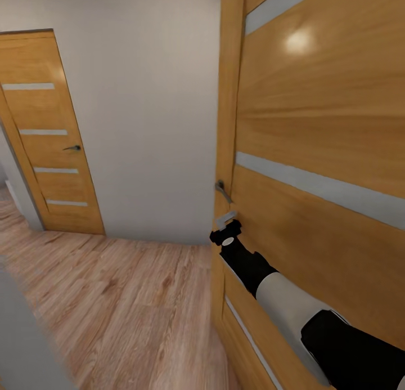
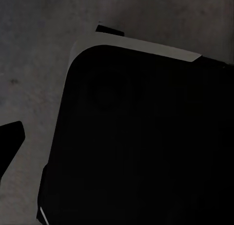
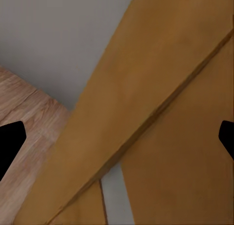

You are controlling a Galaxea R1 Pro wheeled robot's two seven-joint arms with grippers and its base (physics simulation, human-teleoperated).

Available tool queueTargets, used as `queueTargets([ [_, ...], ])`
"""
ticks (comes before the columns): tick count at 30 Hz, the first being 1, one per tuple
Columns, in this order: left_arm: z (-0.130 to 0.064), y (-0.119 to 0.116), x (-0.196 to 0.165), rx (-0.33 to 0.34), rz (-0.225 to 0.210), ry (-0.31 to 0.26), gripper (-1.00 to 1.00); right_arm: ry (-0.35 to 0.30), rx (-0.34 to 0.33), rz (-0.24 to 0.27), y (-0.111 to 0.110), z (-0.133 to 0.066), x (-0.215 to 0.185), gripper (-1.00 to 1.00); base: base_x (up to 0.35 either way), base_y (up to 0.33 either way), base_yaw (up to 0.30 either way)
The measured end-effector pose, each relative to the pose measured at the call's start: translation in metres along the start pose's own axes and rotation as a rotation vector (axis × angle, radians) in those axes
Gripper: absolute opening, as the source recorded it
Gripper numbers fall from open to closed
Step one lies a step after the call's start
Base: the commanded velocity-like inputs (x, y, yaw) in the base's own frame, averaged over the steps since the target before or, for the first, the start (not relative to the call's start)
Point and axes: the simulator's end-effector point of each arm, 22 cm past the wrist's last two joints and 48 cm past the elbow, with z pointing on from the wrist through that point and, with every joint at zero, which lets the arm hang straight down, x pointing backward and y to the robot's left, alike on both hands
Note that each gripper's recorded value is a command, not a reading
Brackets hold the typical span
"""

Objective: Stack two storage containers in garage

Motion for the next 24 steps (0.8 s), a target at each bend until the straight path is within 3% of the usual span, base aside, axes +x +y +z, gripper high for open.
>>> queueTargets([
  [10, 0.0, 0.0, 0.0, 0.0, 0.0, 0.0, 1.0, 0.004, 0.002, 0.004, -0.001, 0.001, 0.002, 1.0, 0.295, 0.0, 0.0],
  [21, 0.0, 0.0, -0.001, -0.001, -0.009, -0.003, 1.0, -0.003, 0.006, 0.005, -0.002, 0.002, 0.003, 1.0, 0.032, 0.0, 0.0],
  [24, 0.0, 0.0, -0.001, -0.002, -0.01, -0.003, 1.0, 0.01, 0.001, 0.002, 0.001, 0.006, 0.021, 1.0, 0.0, 0.0, 0.0],
])
